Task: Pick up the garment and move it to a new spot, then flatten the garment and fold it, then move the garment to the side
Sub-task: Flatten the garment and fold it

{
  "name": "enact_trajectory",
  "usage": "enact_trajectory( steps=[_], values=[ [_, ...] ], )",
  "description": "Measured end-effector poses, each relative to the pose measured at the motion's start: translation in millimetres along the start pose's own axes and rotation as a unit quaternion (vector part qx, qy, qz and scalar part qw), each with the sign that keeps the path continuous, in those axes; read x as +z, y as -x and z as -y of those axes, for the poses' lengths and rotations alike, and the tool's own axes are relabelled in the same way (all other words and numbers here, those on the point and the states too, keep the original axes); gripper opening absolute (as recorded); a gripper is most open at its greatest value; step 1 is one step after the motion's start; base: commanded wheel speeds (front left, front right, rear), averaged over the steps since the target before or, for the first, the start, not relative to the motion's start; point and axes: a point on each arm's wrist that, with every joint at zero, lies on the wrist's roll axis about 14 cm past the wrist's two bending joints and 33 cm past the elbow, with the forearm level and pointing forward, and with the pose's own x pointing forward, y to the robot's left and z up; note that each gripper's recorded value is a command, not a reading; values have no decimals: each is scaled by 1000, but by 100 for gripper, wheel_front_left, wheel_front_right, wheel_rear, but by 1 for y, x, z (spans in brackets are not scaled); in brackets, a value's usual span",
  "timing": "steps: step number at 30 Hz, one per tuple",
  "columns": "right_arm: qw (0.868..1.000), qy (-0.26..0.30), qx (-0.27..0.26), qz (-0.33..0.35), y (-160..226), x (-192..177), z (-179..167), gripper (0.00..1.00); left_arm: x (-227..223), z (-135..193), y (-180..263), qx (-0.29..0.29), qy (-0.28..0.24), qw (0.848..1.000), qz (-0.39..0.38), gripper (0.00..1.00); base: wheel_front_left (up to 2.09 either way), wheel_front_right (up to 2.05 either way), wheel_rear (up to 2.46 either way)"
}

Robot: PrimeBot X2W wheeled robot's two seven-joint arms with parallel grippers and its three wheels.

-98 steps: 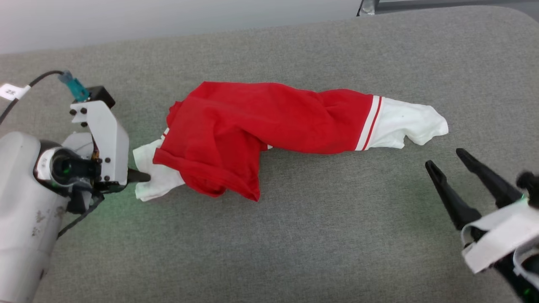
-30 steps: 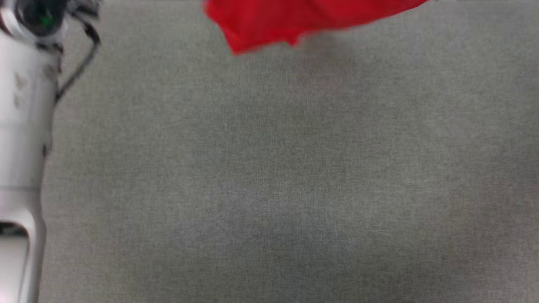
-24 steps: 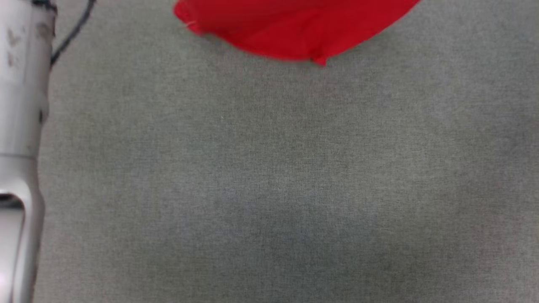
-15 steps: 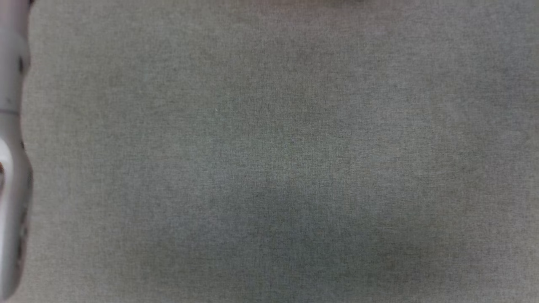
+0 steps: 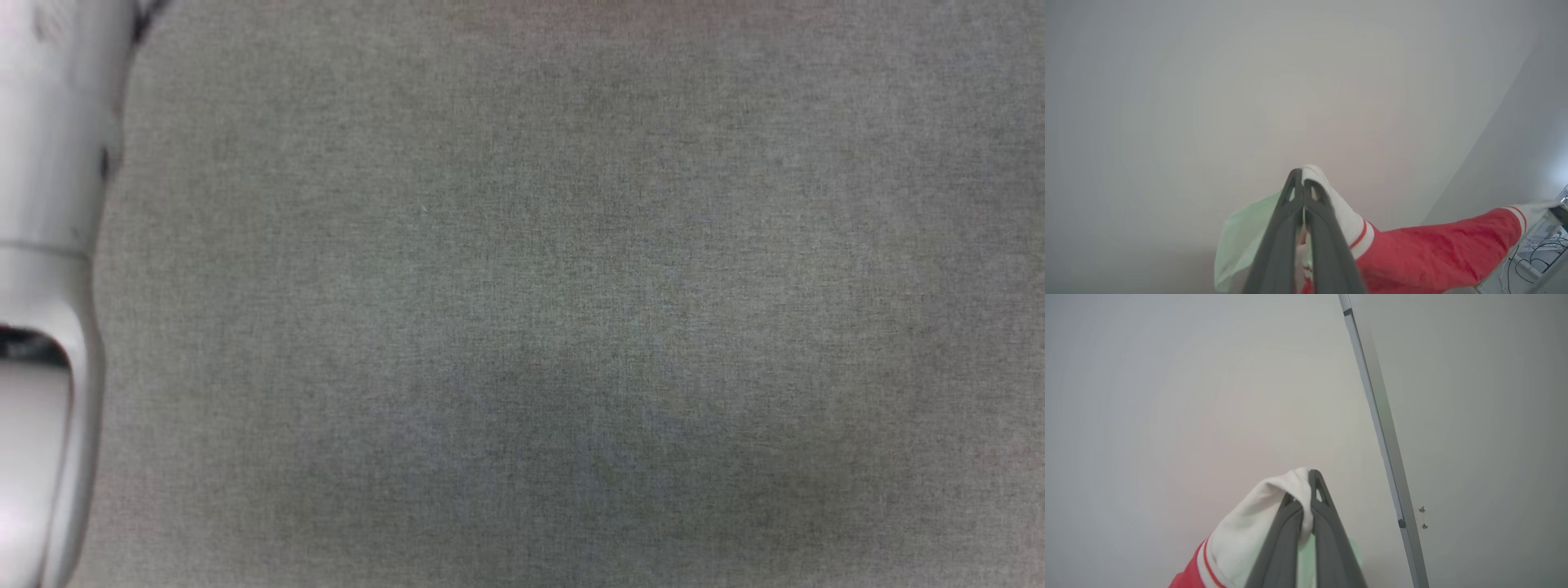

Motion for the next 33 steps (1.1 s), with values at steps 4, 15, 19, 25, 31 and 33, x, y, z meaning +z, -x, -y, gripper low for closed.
enact_trajectory(
  steps=[4, 15, 19, 25, 31, 33],
  values=[
    [999, 8, 17, -34, 20, -14, 5, 0, -13, 2, 19, -16, 22, 999, -25, 0, 0, 0, 0],
    [987, 4, 72, -143, 113, -52, 9, 0, -55, 5, 103, -44, 78, 991, -97, 0, 0, 0, 0],
    [975, 2, 83, -205, 163, -67, 14, 0, -73, 14, 144, -57, 107, 984, -130, 0, 0, 0, 0],
    [958, 0, 78, -276, 224, -70, 28, 0, -95, 17, 201, -53, 130, 974, -178, 0, 0, 0, 0],
    [929, -13, 93, -358, 282, -81, 18, 0, -100, 18, 240, -45, 152, 968, -192, 0, 0, 0, 0],
    [919, -21, 96, -382, 301, -84, 16, 0, -101, 17, 251, -40, 160, 967, -196, 0, 0, 0, 0]
  ],
)
